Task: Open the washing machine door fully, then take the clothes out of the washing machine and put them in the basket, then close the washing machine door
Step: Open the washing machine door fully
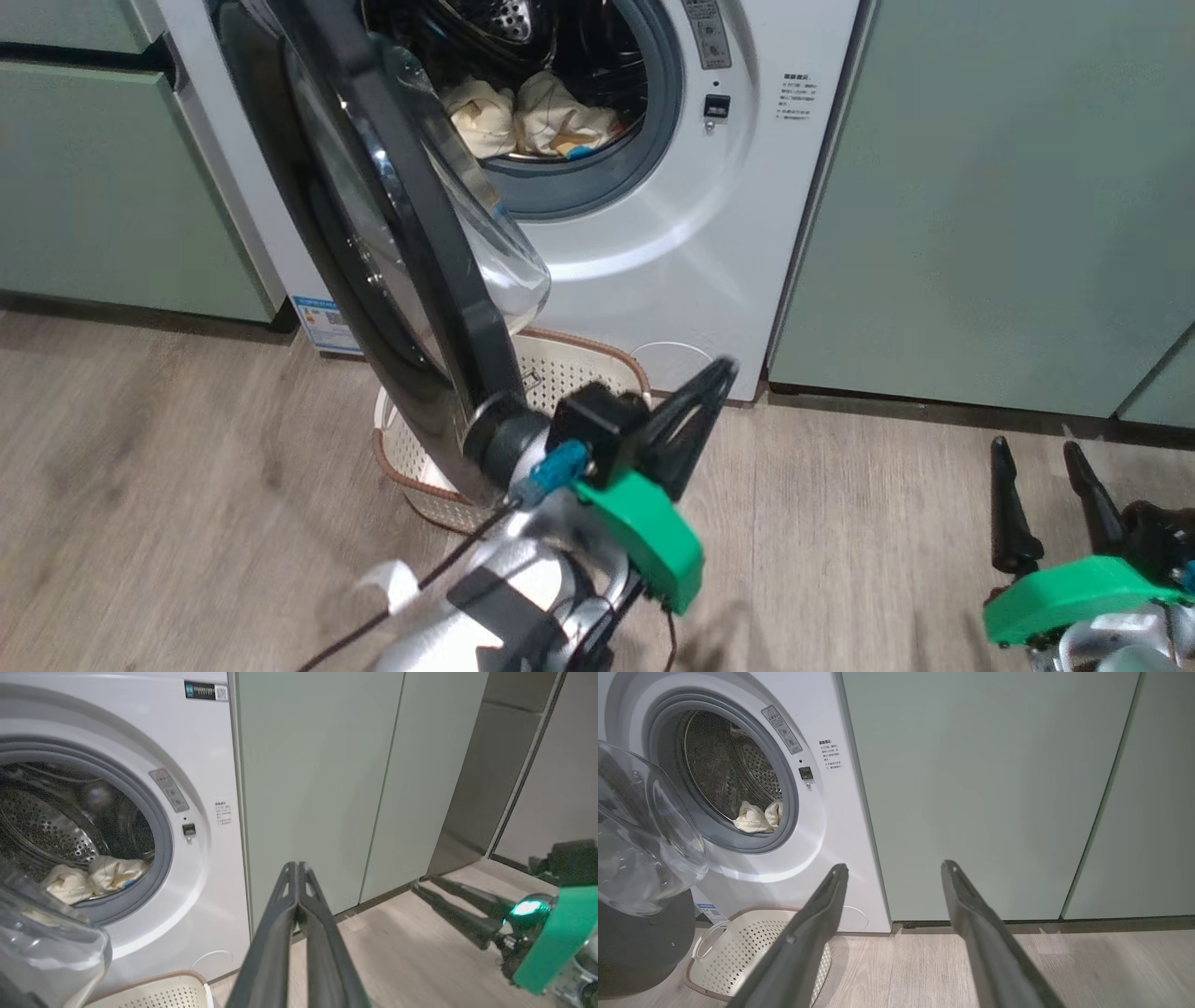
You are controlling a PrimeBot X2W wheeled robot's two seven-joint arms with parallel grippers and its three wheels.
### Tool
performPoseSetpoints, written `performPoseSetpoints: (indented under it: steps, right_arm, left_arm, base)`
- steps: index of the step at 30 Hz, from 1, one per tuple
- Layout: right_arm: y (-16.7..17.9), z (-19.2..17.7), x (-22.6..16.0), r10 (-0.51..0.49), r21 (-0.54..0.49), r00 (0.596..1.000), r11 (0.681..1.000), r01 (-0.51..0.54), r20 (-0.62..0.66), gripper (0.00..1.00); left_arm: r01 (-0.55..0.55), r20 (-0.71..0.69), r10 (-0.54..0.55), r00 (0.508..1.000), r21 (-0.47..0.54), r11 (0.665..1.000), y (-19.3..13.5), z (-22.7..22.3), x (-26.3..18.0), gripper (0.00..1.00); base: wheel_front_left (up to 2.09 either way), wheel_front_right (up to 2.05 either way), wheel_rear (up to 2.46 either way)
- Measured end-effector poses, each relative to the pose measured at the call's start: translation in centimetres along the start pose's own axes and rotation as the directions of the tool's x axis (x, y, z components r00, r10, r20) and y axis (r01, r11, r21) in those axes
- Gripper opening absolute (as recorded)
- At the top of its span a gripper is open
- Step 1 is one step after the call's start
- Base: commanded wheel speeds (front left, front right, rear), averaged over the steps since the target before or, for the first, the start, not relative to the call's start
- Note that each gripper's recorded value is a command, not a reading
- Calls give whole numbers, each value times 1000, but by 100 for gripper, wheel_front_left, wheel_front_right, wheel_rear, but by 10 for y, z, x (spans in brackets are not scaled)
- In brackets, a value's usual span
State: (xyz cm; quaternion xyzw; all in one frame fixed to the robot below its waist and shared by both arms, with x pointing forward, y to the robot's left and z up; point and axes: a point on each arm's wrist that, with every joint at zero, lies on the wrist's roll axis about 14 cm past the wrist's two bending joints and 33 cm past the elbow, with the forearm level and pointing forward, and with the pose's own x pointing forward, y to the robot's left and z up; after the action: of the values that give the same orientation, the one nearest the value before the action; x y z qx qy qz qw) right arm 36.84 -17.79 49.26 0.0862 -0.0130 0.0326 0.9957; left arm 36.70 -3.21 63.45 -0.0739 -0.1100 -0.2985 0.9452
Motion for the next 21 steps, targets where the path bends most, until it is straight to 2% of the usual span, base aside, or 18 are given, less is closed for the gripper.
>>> performPoseSetpoints:
  steps: [8, 15, 21]
  right_arm:
    - [0, -1, 0, 0, 0, 1000, 1000, 0, -3, 100]
    - [0, -3, 1, 2, 0, 1000, 1000, -2, -10, 100]
    - [0, -5, 1, 0, 0, 1000, 1000, 0, -16, 100]
  left_arm:
    - [-69, -96, 66, 993, -36, 997, 14, -60, -13, 0]
    - [-135, -150, 127, 981, -44, 990, 31, -90, -22, 0]
    - [-184, -172, 174, 970, -44, 982, 46, -100, -20, 0]
  base:
    - [0, 0, 0]
    - [0, 0, 0]
    - [0, 0, 0]
